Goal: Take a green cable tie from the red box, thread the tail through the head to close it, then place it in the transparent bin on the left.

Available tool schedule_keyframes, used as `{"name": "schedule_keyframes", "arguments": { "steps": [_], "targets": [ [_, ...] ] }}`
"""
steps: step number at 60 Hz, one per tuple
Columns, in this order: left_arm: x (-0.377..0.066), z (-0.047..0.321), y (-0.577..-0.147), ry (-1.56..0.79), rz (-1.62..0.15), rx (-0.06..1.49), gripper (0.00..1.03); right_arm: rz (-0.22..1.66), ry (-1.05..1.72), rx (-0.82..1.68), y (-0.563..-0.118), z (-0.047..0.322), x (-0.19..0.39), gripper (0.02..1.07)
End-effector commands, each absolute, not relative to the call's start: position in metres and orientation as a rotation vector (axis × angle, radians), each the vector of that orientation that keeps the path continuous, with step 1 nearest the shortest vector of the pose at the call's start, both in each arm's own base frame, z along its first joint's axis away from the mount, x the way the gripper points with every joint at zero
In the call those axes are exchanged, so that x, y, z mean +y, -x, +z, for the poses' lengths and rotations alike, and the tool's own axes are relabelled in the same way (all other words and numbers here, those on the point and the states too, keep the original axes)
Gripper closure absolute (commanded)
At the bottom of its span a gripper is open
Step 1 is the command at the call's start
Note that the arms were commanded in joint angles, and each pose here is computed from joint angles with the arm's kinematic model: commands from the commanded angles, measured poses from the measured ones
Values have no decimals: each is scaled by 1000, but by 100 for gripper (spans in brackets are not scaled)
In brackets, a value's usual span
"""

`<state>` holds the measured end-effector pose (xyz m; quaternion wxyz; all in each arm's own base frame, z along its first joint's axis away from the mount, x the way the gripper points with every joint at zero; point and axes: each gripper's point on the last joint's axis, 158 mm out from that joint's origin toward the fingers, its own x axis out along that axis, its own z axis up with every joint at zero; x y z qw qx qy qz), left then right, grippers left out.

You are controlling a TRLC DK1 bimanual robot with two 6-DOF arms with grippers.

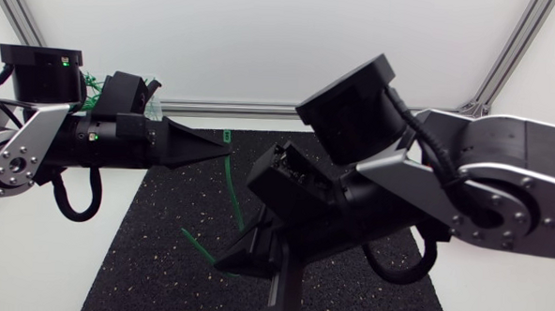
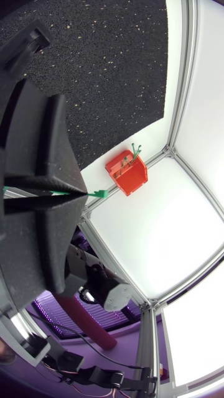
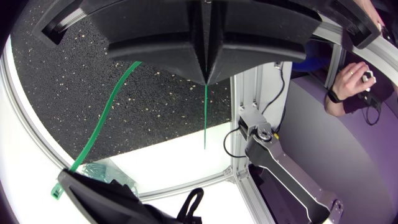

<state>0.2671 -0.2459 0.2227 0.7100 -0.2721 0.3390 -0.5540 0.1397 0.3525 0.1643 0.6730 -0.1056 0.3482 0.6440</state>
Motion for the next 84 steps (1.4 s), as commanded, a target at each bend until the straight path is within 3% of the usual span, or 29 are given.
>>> {"name": "schedule_keyframes", "arguments": {
  "steps": [1, 57, 84],
  "targets": [
    [-248, 220, -255, 585, -1234, 735, 100, 1444, 160, 783, -137, 195, 352, 102],
    [-249, 256, -222, 615, -1188, 524, 100, 1341, -417, 1156, -108, 296, 347, 102],
    [-251, 260, -215, 626, -1196, 521, 100, 1266, -648, 1219, -119, 297, 344, 102]
  ]
}}
